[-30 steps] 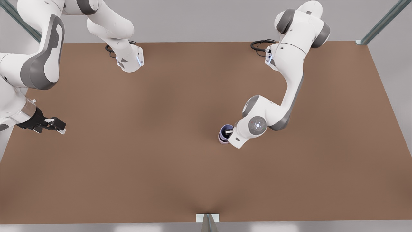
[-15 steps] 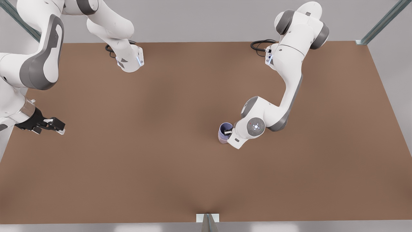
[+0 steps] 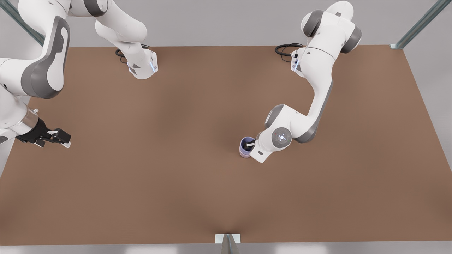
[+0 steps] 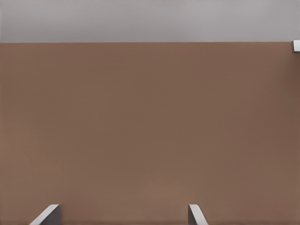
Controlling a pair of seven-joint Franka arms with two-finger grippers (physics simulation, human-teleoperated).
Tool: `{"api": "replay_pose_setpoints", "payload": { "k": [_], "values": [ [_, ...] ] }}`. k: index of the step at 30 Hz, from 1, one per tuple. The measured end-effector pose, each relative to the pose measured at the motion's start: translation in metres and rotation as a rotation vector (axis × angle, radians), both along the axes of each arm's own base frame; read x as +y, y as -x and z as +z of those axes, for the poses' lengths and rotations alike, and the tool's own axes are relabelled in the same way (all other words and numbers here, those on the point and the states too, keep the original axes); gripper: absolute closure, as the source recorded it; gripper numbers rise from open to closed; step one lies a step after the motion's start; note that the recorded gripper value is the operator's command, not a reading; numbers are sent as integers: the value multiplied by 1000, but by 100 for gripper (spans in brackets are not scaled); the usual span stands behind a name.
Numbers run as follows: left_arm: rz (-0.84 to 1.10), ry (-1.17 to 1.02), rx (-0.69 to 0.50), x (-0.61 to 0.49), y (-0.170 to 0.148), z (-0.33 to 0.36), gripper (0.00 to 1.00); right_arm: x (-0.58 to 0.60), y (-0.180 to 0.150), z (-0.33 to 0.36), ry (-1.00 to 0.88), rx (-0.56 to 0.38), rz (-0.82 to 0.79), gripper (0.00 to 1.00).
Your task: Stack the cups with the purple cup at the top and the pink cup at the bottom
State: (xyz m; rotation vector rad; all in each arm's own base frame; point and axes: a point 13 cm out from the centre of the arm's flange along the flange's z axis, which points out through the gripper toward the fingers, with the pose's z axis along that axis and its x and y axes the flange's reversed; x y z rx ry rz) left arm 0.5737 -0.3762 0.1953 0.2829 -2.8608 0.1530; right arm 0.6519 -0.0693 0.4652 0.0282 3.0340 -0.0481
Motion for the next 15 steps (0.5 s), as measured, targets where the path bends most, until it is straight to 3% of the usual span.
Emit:
{"api": "replay_pose_setpoints", "payload": {
  "k": [6, 7, 8, 12, 15],
  "values": [
    [3, 1, -3, 0, -1, 4, 17, 0, 0, 0, 0, -1, 1, 0],
    [4, 2, -6, 0, -1, 8, 14, 0, 0, 0, 0, -2, 1, 0],
    [6, 6, -18, 1, -5, 18, 0, 0, 0, 0, 0, -2, 2, 0],
    [57, -30, -109, 73, -45, 107, 0, -1, 0, 0, 1, -2, 2, 0],
    [75, -102, -156, 147, -54, 167, 0, 0, -1, 0, 1, -3, 2, 0]
  ]
}}
